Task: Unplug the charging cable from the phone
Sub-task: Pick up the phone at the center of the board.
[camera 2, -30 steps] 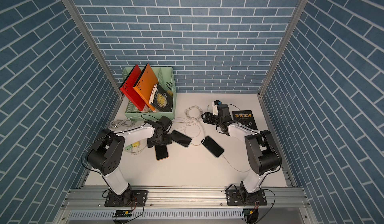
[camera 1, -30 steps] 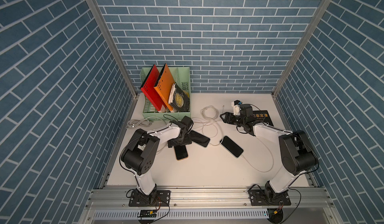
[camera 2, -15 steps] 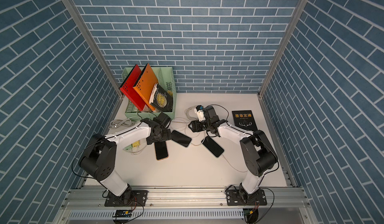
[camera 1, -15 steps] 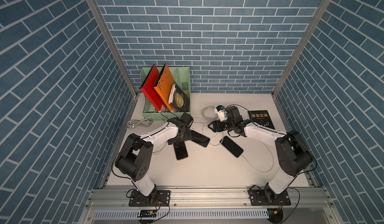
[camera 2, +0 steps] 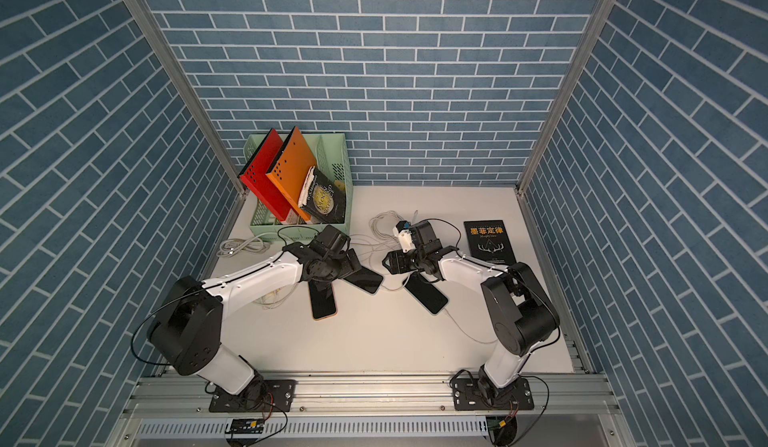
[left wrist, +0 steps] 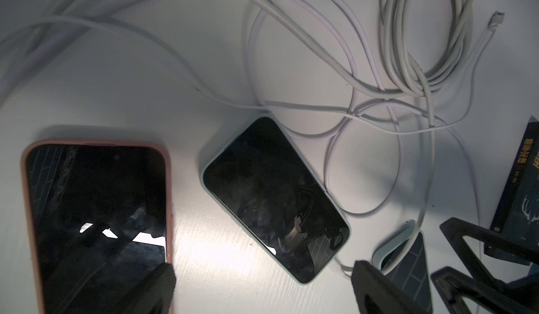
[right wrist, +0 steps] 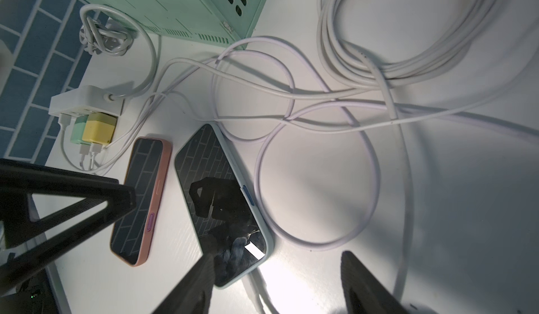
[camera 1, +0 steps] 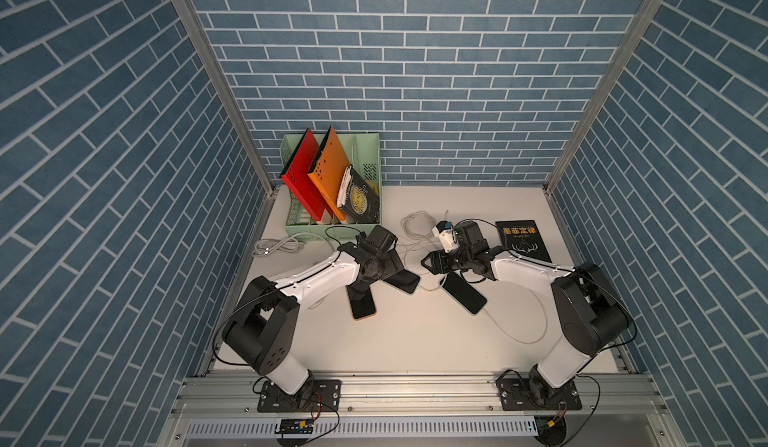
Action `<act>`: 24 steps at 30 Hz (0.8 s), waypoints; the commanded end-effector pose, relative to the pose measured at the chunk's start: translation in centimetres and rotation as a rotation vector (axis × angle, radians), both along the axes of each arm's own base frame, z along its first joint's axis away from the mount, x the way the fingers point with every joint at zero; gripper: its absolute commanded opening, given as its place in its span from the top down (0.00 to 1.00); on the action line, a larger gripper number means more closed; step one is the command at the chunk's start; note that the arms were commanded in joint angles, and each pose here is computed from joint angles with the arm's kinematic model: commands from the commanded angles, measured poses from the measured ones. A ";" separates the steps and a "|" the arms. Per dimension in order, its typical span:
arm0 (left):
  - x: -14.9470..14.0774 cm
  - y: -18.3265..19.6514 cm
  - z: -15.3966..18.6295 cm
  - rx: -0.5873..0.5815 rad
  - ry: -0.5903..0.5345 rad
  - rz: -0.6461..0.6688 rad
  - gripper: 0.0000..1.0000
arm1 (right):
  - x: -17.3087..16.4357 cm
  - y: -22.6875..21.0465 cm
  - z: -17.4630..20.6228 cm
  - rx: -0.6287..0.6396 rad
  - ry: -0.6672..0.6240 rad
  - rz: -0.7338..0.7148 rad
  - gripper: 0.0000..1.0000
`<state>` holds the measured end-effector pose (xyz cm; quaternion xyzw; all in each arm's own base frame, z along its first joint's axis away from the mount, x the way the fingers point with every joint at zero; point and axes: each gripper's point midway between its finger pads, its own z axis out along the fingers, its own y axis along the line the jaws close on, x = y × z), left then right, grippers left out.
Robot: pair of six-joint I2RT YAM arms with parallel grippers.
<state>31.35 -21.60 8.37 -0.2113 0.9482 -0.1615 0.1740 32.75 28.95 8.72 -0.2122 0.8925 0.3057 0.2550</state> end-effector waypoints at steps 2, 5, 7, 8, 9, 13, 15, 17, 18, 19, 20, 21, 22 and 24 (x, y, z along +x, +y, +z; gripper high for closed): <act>-0.4 -1.2 -1.0 -0.069 0.021 0.067 0.00 | -1.8 0.5 -1.1 0.022 0.042 0.057 0.30; -0.7 -1.5 -1.6 -0.100 0.029 0.104 0.00 | -2.8 0.6 -1.7 0.023 0.060 0.082 0.31; -0.7 -1.6 -1.8 -0.122 0.024 0.124 0.00 | -3.6 0.7 -2.0 0.024 0.071 0.100 0.32; -0.7 -1.6 -1.9 -0.127 0.024 0.137 0.00 | -4.3 0.8 -2.2 0.021 0.078 0.115 0.32; -0.6 -1.6 -1.9 -0.131 0.021 0.143 0.00 | -4.8 0.8 -2.4 0.019 0.084 0.125 0.32; -0.5 -1.7 -2.6 -0.136 0.032 0.163 0.00 | -6.5 1.3 -3.5 0.003 0.108 0.162 0.32; -0.5 -1.9 -2.8 -0.137 0.034 0.165 0.00 | -7.3 1.6 -3.9 -0.001 0.118 0.183 0.32; -0.4 -1.9 -3.1 -0.138 0.035 0.171 0.00 | -7.9 2.0 -4.2 -0.007 0.124 0.202 0.32; -0.3 -2.0 -3.2 -0.138 0.035 0.172 0.00 | -8.3 2.2 -4.3 -0.010 0.129 0.214 0.32; -0.3 -2.0 -3.3 -0.137 0.035 0.174 0.00 | -8.7 2.4 -4.4 -0.011 0.131 0.227 0.32; -0.2 -2.0 -3.4 -0.136 0.038 0.176 0.00 | -9.1 2.7 -4.3 -0.007 0.135 0.242 0.32; -0.2 -2.0 -3.5 -0.136 0.042 0.175 0.00 | -9.4 2.9 -4.3 -0.003 0.139 0.257 0.32; -0.3 -2.0 -3.7 -0.133 0.046 0.177 0.00 | -9.8 3.1 -4.2 0.003 0.142 0.274 0.32; -0.4 -1.9 -4.2 -0.123 0.057 0.178 0.00 | -10.6 3.6 -4.0 0.022 0.146 0.307 0.32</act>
